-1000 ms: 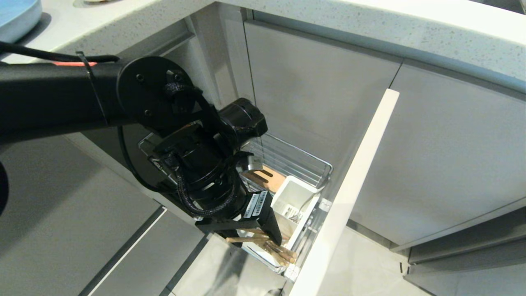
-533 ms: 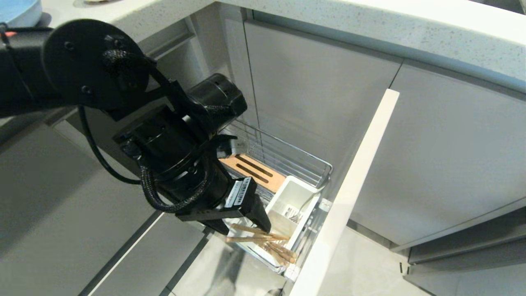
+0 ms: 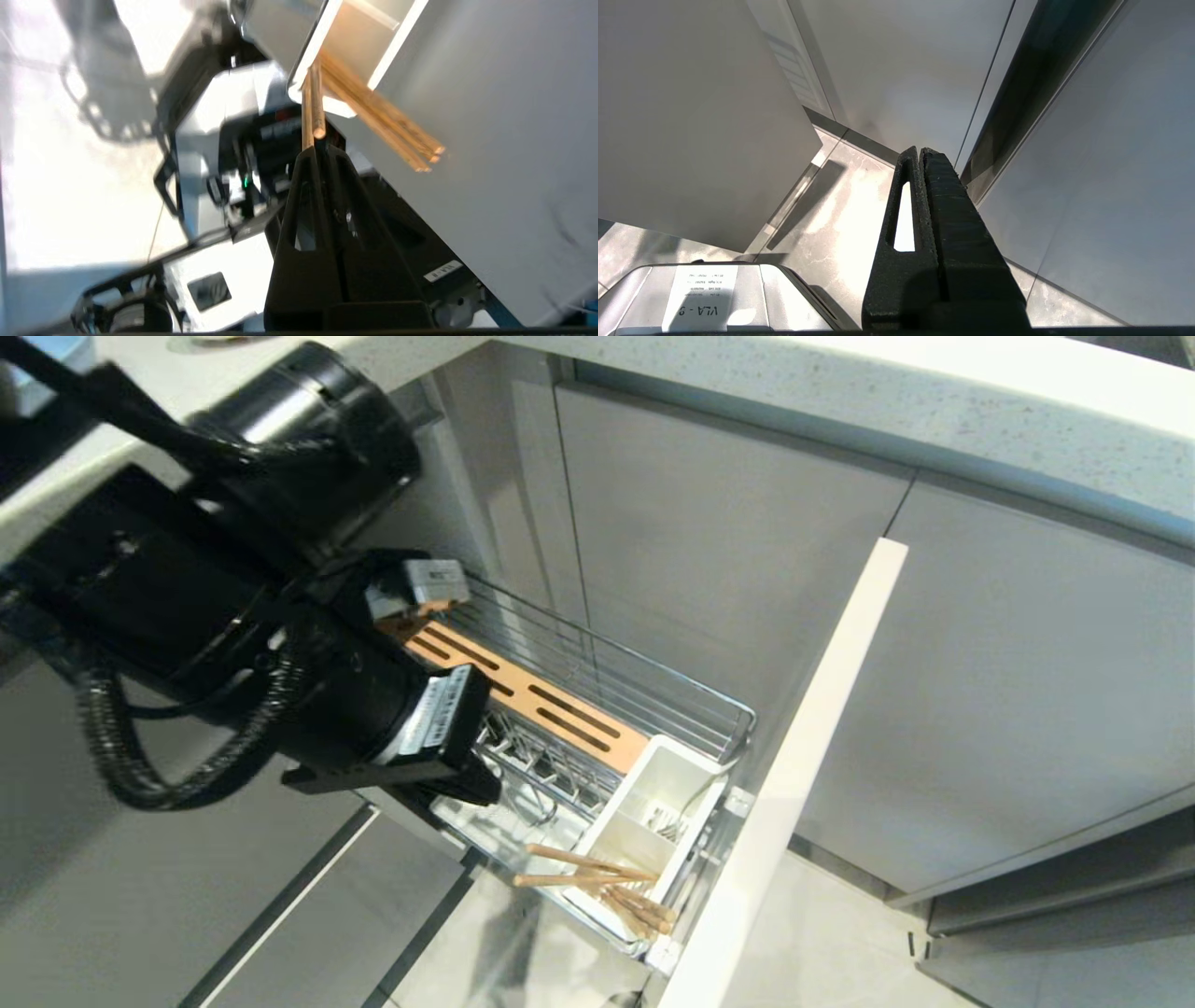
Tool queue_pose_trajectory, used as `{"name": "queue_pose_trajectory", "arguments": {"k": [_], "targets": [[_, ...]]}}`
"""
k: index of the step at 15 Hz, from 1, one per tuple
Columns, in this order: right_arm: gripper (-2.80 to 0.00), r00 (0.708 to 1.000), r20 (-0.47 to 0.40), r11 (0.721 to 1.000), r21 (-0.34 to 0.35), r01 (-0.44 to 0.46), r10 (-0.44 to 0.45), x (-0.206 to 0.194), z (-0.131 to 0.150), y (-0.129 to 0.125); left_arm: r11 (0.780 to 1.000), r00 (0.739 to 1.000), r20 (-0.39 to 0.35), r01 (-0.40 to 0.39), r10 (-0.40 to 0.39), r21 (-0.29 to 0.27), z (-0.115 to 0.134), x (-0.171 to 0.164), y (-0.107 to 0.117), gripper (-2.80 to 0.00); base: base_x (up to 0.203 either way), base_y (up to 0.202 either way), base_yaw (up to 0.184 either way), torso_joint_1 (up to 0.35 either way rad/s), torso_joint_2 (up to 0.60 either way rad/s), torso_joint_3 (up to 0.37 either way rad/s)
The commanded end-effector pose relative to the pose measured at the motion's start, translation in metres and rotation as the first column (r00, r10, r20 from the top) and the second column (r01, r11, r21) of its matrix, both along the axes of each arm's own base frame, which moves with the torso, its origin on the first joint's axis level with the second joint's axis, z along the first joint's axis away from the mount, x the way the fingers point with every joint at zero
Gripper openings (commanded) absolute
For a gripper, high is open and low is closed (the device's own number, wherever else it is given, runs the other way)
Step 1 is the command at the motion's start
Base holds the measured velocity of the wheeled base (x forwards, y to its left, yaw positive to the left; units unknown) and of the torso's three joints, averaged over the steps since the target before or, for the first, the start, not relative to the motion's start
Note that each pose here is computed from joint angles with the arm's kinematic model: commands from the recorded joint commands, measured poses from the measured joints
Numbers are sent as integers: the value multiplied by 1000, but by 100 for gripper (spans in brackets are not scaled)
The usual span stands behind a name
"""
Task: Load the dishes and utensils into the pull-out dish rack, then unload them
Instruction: Pick up the spoon and place it in the cupboard
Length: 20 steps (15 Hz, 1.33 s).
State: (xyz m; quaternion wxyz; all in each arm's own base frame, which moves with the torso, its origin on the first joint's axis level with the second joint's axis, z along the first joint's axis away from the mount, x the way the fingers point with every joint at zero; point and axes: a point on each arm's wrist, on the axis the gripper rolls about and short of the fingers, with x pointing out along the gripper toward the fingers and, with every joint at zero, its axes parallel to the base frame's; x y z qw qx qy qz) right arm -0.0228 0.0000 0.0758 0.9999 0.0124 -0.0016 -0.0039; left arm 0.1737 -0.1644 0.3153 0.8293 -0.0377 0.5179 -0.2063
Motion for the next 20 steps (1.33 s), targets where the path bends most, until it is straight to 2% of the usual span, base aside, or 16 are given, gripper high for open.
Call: {"name": "queue_pose_trajectory", "arguments": {"k": [1, 5, 8, 9, 11, 14, 16, 18, 20], "targets": [[-280, 1000, 3, 1000, 0, 0, 0, 0, 0, 0, 998, 995, 99, -18, 24, -63, 24, -24, 24, -280, 0, 0, 0, 0, 0, 0], [-280, 1000, 3, 1000, 0, 0, 0, 0, 0, 0, 983, 962, 261, -31, 78, -179, 55, -56, 57, -280, 0, 0, 0, 0, 0, 0], [-280, 1000, 3, 1000, 0, 0, 0, 0, 0, 0, 961, 895, 417, -44, 159, -272, 78, -80, 93, -280, 0, 0, 0, 0, 0, 0], [-280, 1000, 2, 1000, 0, 0, 0, 0, 0, 0, 953, 860, 471, -53, 196, -300, 85, -89, 105, -280, 0, 0, 0, 0, 0, 0], [-280, 1000, 3, 1000, 1, 0, 0, 0, 0, 0, 932, 772, 570, -79, 281, -353, 97, -109, 128, -280, 0, 0, 0, 0, 0, 0], [-280, 1000, 3, 1000, 0, 0, 0, 0, 0, 0, 905, 648, 657, -126, 386, -407, 108, -130, 147, -280, 0, 0, 0, 0, 0, 0], [-280, 1000, 1, 1000, 0, 0, 0, 0, 0, 0, 896, 555, 715, -145, 424, -420, 114, -149, 157, -280, 0, 0, 0, 0, 0, 0], [-280, 1000, 3, 1000, 0, 0, 0, 0, 0, 0, 893, 496, 745, -195, 446, -405, 115, -158, 161, -280, 0, 0, 0, 0, 0, 0], [-280, 1000, 3, 1000, 0, 0, 0, 0, 0, 0, 874, 432, 761, -292, 483, -389, 116, -160, 163, -280, 0, 0, 0, 0, 0, 0]]}}
